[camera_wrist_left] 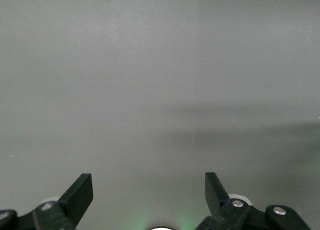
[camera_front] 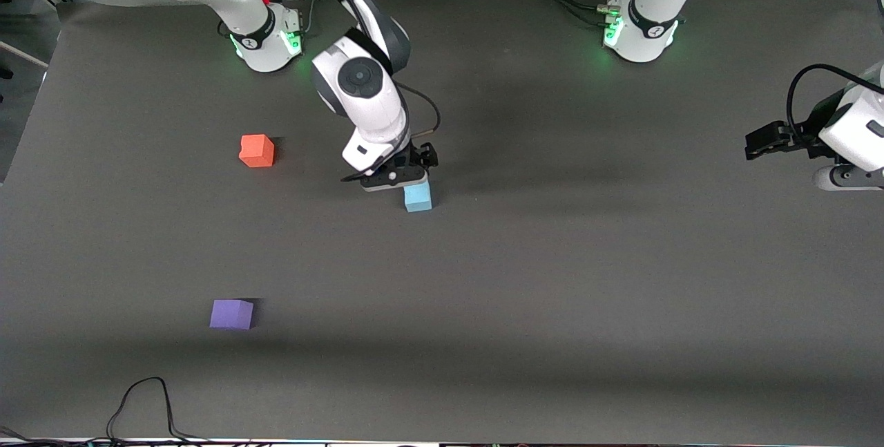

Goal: Place blue block between orange and purple blocks
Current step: 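Lower the right gripper and close it on the blue cube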

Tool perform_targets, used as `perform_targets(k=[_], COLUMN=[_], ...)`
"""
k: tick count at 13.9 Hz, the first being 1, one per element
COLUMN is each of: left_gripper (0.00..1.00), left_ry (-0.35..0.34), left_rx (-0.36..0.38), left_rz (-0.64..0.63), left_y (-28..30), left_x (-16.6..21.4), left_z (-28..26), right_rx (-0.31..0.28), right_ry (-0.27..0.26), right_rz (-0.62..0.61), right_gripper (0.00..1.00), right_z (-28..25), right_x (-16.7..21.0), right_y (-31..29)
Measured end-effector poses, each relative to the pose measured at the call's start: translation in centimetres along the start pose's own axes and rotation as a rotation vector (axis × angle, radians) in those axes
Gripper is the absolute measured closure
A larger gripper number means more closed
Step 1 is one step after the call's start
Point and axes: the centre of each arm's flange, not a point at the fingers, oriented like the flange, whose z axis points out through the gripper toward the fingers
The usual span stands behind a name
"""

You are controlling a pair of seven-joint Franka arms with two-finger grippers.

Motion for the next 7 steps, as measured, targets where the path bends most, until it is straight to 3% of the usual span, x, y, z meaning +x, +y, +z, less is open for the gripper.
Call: perform_targets(k=[7], left_gripper=[0.0], left_ry=[0.002], left_rx=[-0.002], left_rz=[0.019], left_y=[-0.3], left_x=[-0.1], left_z=[-0.1], right_rx=[0.002], right_ry=[0.037], right_rz=[0.002], right_gripper=[0.0], right_z=[7.0], right_x=[-0.4], right_y=[0.0])
